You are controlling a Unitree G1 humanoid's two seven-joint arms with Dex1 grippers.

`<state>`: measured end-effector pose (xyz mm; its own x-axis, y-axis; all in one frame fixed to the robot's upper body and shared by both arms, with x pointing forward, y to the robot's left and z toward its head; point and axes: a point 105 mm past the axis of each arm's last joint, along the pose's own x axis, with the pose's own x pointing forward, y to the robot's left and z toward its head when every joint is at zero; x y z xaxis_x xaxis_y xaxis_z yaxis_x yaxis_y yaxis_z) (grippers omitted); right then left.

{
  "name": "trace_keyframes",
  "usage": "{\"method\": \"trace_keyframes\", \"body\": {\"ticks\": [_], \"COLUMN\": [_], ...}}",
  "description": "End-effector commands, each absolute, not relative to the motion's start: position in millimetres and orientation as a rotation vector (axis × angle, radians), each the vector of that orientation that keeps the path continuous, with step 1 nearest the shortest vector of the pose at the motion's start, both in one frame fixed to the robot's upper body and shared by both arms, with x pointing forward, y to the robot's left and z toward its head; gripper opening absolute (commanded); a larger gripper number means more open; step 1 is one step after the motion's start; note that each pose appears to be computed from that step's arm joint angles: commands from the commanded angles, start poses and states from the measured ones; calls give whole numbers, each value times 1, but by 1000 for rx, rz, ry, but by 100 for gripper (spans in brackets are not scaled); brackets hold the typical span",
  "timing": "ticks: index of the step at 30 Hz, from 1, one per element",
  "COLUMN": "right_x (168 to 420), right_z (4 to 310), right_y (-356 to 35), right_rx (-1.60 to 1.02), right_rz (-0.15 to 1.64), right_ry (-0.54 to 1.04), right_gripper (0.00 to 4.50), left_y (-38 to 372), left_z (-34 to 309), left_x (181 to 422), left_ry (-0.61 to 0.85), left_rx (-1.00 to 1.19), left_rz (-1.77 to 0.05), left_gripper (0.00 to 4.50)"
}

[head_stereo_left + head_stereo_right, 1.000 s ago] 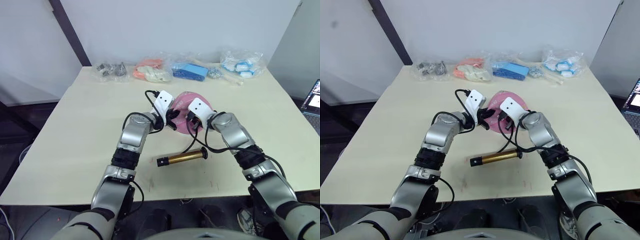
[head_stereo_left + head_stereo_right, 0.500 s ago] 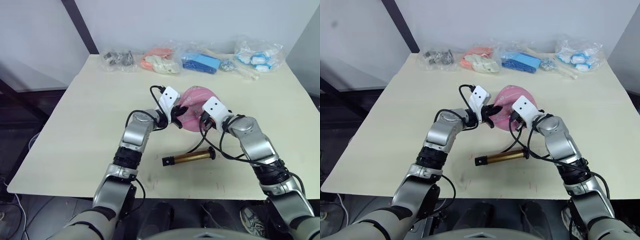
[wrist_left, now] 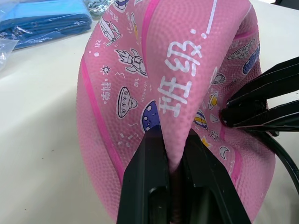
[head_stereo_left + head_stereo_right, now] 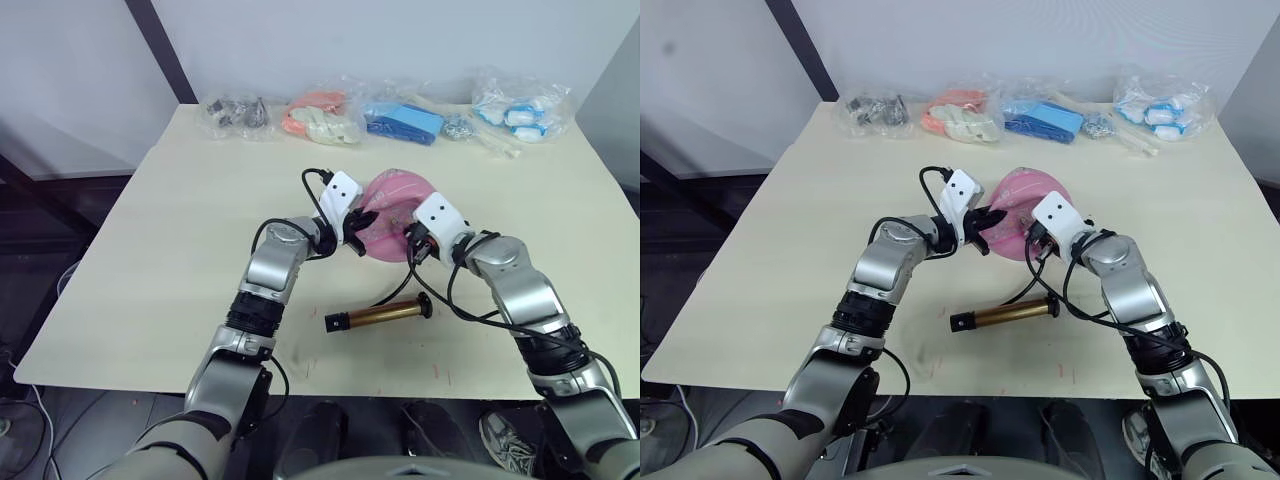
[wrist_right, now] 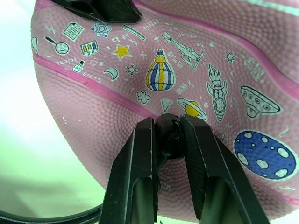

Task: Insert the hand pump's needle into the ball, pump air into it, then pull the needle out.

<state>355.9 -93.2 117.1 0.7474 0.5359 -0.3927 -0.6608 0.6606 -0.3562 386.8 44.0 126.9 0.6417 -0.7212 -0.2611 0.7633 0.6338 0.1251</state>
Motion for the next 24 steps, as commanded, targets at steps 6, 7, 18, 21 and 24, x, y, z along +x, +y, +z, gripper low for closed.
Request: {"method": "trace_keyframes", "body": {"ticks": [6, 7, 18, 21, 24], "right_x": [337, 336, 293, 286, 272], "right_z": [132, 136, 158, 170, 182], "right_y": [-87, -88, -116, -131, -146], "right_rx": [-473, -473, -372, -317, -256], "right_rz": [782, 781, 828, 786, 799], "right_ry": [169, 152, 55, -25, -131], "right_gripper": [420, 448, 448, 448, 448], "left_y": [42, 42, 42, 42, 41], "left_z": [99, 99, 99, 100, 100], "left_x": [383, 383, 383, 384, 383], "left_ry": [299, 299, 297, 297, 295], "left_rx": [234, 234, 243, 247, 249], "left_rz": [-848, -848, -857, -859, -867], "left_gripper": [0, 0, 0, 0, 0]}}
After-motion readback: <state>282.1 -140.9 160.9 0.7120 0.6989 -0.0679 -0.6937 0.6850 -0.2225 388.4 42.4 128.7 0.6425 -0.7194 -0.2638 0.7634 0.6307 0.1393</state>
